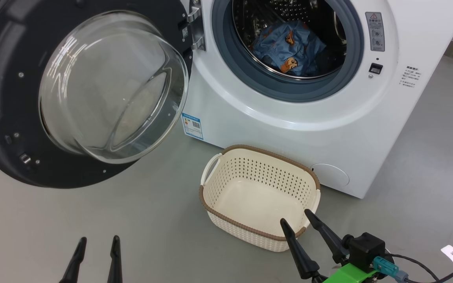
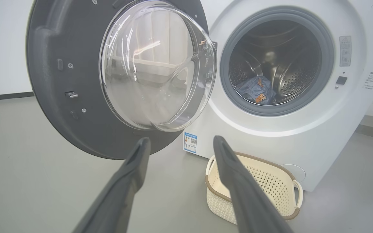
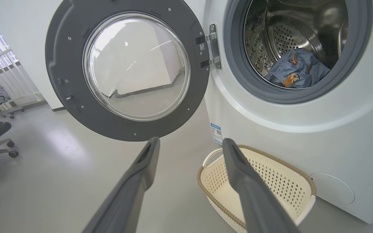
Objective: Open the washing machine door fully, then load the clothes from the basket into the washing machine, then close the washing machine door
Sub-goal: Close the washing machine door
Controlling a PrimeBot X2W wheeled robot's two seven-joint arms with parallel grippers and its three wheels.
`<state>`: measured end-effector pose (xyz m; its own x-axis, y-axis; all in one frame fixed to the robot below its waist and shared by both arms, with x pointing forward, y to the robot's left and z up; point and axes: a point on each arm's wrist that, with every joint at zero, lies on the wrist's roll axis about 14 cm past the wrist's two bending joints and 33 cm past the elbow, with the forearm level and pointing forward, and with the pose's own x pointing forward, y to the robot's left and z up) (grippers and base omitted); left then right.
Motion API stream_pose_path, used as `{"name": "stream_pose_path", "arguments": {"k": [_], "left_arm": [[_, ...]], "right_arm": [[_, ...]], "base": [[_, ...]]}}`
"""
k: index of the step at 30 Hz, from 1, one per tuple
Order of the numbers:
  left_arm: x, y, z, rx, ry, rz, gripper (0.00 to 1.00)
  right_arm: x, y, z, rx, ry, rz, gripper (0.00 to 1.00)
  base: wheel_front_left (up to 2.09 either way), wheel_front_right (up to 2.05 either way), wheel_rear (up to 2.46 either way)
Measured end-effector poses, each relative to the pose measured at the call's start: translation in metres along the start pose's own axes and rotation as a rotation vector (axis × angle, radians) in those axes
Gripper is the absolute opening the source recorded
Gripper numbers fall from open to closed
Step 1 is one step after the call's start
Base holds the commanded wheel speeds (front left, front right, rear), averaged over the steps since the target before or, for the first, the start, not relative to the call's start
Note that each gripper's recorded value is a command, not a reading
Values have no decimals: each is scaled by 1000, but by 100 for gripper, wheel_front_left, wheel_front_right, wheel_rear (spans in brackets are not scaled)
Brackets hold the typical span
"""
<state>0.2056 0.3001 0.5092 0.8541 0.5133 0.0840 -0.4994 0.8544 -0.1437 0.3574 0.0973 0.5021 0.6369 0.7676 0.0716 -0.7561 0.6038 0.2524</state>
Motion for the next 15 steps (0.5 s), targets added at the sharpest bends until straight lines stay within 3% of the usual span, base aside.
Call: {"name": "stream_pose_path", "arguments": {"k": [12, 13, 14, 15], "left_arm": [[-1, -3, -3, -6, 8, -14, 100], [-1, -3, -3, -6, 7, -14, 75], [-1, -3, -3, -7, 7, -13, 14], [-1, -2, -3, -9, 6, -12, 0]], "right_arm": [[-2, -4, 3, -5, -9, -15, 100], [-2, -4, 4, -5, -10, -15, 100], [-2, -4, 4, -5, -11, -15, 100], [-2, -4, 4, -5, -12, -15, 100]], "base": [[0, 0, 0], [0, 0, 0], [0, 0, 0], [0, 0, 0]]}}
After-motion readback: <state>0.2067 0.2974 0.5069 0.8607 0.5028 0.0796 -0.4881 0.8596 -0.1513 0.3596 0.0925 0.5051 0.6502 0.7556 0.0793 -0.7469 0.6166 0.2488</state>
